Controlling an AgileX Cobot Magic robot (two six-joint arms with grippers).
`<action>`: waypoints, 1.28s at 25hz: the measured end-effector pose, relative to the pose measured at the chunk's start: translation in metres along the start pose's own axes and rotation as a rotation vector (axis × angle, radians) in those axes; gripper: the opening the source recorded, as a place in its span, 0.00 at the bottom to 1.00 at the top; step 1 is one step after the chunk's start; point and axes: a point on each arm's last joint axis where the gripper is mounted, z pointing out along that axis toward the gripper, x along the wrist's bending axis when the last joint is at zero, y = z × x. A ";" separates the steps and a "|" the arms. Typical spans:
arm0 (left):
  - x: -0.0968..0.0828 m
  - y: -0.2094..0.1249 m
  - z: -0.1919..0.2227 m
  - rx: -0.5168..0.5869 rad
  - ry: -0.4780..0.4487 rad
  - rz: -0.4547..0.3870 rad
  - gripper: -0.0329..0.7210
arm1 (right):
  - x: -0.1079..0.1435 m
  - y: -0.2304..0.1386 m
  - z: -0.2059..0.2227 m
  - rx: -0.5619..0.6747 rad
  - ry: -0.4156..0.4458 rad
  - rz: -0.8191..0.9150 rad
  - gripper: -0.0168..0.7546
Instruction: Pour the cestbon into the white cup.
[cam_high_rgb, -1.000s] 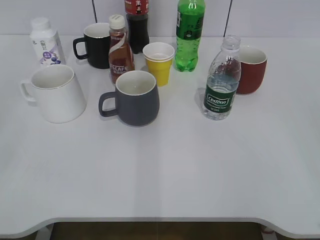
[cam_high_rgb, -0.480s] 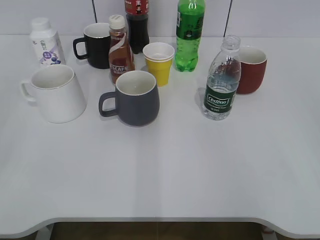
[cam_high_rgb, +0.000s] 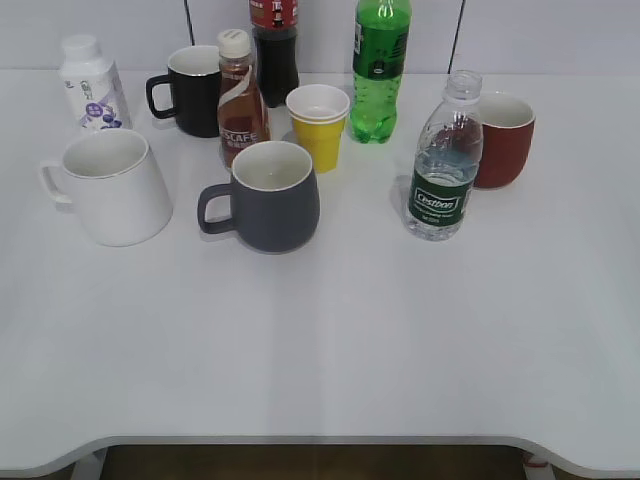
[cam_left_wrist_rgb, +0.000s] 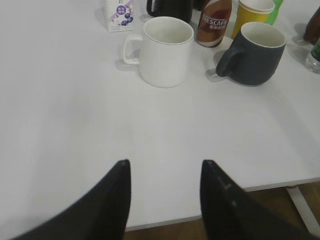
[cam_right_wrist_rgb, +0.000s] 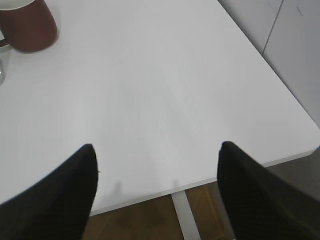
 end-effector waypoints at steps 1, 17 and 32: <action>0.000 0.000 0.000 0.000 0.000 0.000 0.50 | 0.000 0.000 0.000 0.000 0.000 0.000 0.74; 0.001 0.000 0.000 -0.001 0.007 0.010 0.40 | 0.005 -0.001 0.000 0.009 0.053 -0.057 0.74; 0.001 -0.001 -0.002 -0.012 0.006 0.024 0.35 | 0.009 -0.001 0.000 0.005 0.101 -0.103 0.74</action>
